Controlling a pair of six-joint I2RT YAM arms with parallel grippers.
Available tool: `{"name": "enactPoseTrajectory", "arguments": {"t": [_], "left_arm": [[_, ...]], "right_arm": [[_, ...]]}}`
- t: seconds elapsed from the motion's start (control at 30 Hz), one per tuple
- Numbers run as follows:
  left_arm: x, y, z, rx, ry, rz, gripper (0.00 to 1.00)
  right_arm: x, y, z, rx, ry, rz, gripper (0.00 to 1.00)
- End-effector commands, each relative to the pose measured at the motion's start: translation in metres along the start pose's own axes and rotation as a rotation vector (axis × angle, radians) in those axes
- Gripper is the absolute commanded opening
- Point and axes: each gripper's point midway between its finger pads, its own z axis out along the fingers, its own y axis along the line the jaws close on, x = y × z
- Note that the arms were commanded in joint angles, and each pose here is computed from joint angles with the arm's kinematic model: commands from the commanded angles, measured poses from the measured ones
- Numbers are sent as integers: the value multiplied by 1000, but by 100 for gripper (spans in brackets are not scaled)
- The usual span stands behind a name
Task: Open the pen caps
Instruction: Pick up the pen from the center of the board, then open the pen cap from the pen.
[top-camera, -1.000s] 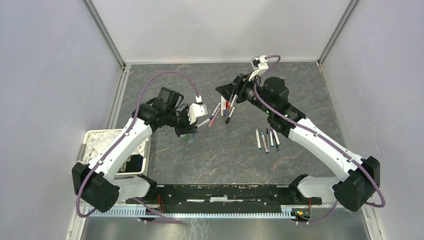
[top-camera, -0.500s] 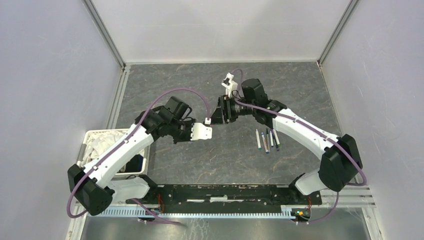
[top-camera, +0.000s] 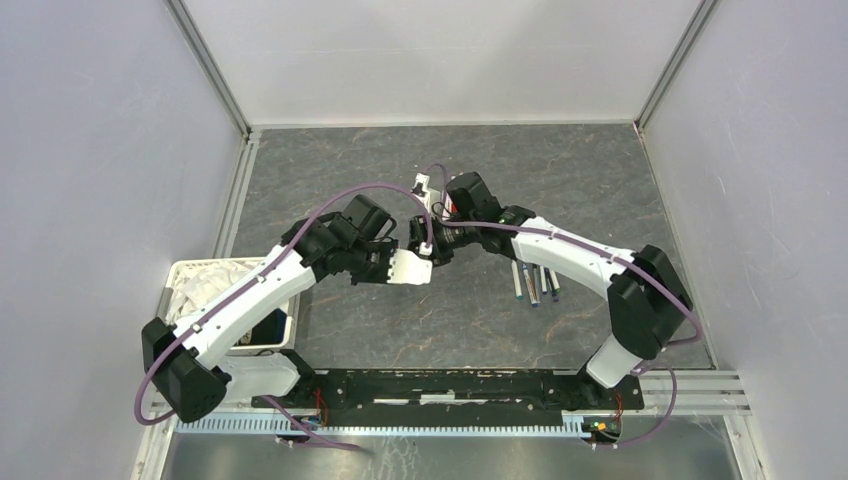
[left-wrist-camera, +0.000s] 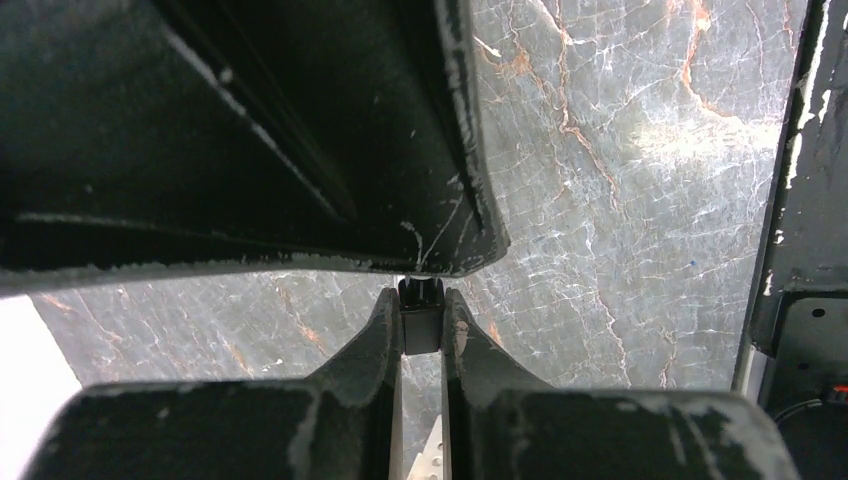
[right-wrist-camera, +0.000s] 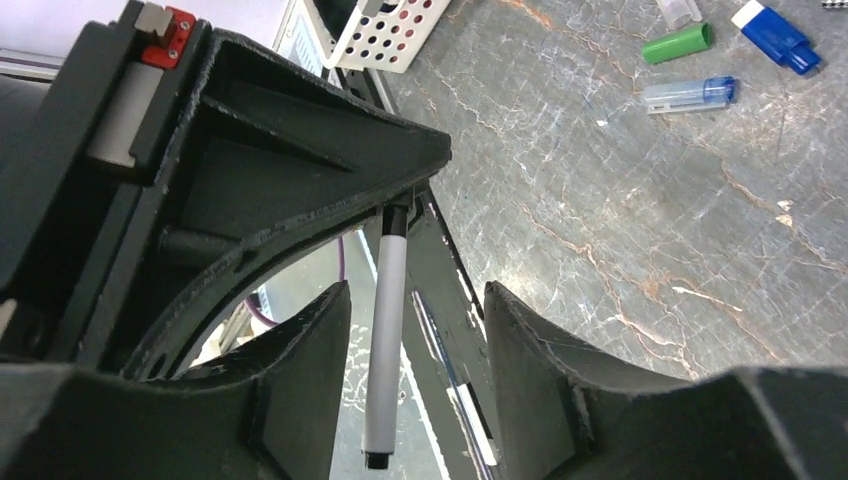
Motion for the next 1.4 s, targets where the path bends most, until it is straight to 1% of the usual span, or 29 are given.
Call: {"name": "enactPoseTrajectory", "arguments": {"t": [0.0, 0.27, 0.37, 0.4, 0.47, 0.5, 0.53, 0.67, 0.73, 0.8, 0.87, 0.97, 1.03, 1.1, 1.17, 1.27, 1.33, 1.37], "left_arm": [[-7, 10, -5, -28, 7, 100, 2], [-6, 10, -4, -32, 36, 142, 2], [-4, 13, -5, -43, 51, 152, 2], [-2, 13, -4, -45, 58, 156, 2], [0, 15, -4, -52, 68, 164, 2], [0, 15, -4, -53, 72, 167, 2], [0, 15, -4, -52, 73, 170, 2], [8, 17, -4, -61, 112, 197, 2], [21, 19, -3, -77, 169, 226, 2], [44, 23, -1, -95, 258, 262, 2], [76, 30, 0, -97, 333, 288, 2], [118, 53, -13, -131, 397, 231, 2], [129, 66, -20, -151, 407, 194, 2], [126, 73, -20, -165, 381, 161, 2], [109, 75, -14, -174, 291, 101, 2], [76, 69, 2, -139, 118, -62, 2], [60, 61, 16, -93, 39, -194, 2], [54, 56, 25, -69, 16, -238, 3]], "right_arm": [[-17, 22, 6, -69, -17, -75, 55], [-5, 22, 18, -100, 41, -76, 42], [2, 21, 16, -97, 59, -75, 34], [4, 20, 15, -93, 62, -74, 30], [5, 17, 15, -84, 65, -73, 17], [5, 16, 14, -76, 64, -69, 7], [5, 13, 13, -67, 61, -66, 0], [7, 4, 10, -56, 56, -39, 0], [15, 0, 5, -46, 71, -34, 0], [30, -9, -5, -25, 86, -26, 0], [54, -24, -19, 5, 94, 6, 0], [101, -45, -41, 44, 117, 66, 0], [127, -53, -52, 62, 124, 103, 0], [135, -56, -60, 81, 109, 103, 0], [131, -61, -69, 125, 77, 82, 0], [101, -72, -84, 209, -54, 41, 0], [79, -85, -98, 313, -141, 17, 0], [69, -94, -107, 384, -183, 9, 0]]}}
